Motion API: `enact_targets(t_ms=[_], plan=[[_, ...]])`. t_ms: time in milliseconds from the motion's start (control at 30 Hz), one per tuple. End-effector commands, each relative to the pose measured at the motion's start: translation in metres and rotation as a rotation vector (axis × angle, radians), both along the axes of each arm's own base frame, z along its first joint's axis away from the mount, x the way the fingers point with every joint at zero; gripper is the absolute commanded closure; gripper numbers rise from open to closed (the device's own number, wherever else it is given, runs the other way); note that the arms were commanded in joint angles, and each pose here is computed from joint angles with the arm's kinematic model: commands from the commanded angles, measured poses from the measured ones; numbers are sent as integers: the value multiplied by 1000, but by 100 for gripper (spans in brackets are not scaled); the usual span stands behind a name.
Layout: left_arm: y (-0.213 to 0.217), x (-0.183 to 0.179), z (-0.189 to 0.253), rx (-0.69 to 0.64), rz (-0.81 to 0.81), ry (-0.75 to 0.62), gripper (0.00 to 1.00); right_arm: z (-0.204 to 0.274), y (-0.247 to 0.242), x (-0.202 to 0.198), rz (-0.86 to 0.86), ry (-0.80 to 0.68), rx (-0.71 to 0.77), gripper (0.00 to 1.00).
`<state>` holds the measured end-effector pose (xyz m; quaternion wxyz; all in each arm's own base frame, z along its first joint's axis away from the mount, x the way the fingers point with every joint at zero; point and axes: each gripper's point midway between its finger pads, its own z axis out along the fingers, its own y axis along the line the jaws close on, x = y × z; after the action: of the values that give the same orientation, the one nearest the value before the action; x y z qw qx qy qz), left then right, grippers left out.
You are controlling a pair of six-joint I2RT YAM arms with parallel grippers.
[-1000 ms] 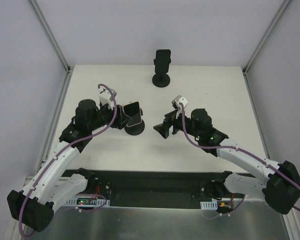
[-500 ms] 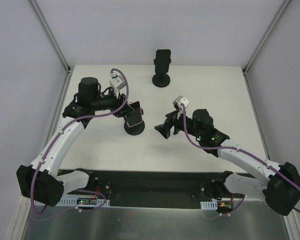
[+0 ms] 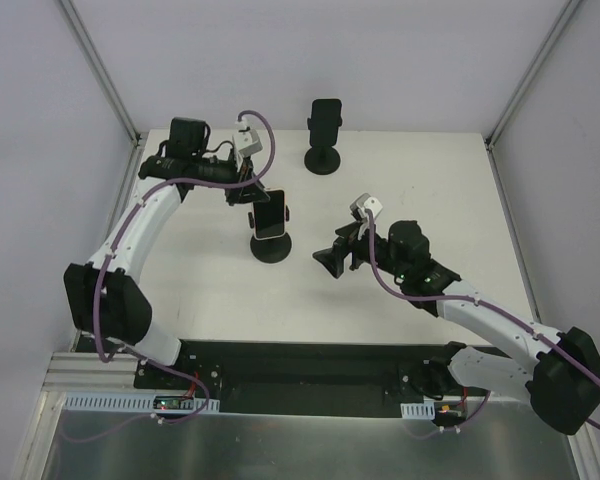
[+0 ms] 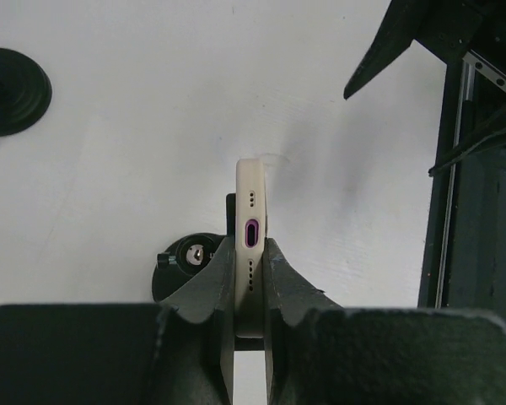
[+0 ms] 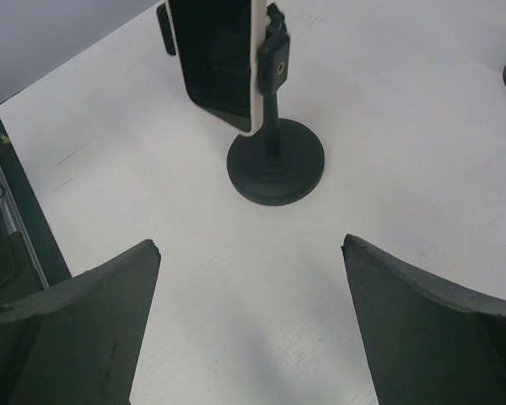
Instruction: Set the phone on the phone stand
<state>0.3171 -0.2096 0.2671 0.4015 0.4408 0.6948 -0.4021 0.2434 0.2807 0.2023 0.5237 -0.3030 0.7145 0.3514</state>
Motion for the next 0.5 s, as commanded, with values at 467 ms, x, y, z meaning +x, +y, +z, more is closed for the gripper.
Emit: enact_targets(t_ms=[467], plan=[[6,169,103,-218,-186,-383,100,26,-25,34,-92,-95,78,7]])
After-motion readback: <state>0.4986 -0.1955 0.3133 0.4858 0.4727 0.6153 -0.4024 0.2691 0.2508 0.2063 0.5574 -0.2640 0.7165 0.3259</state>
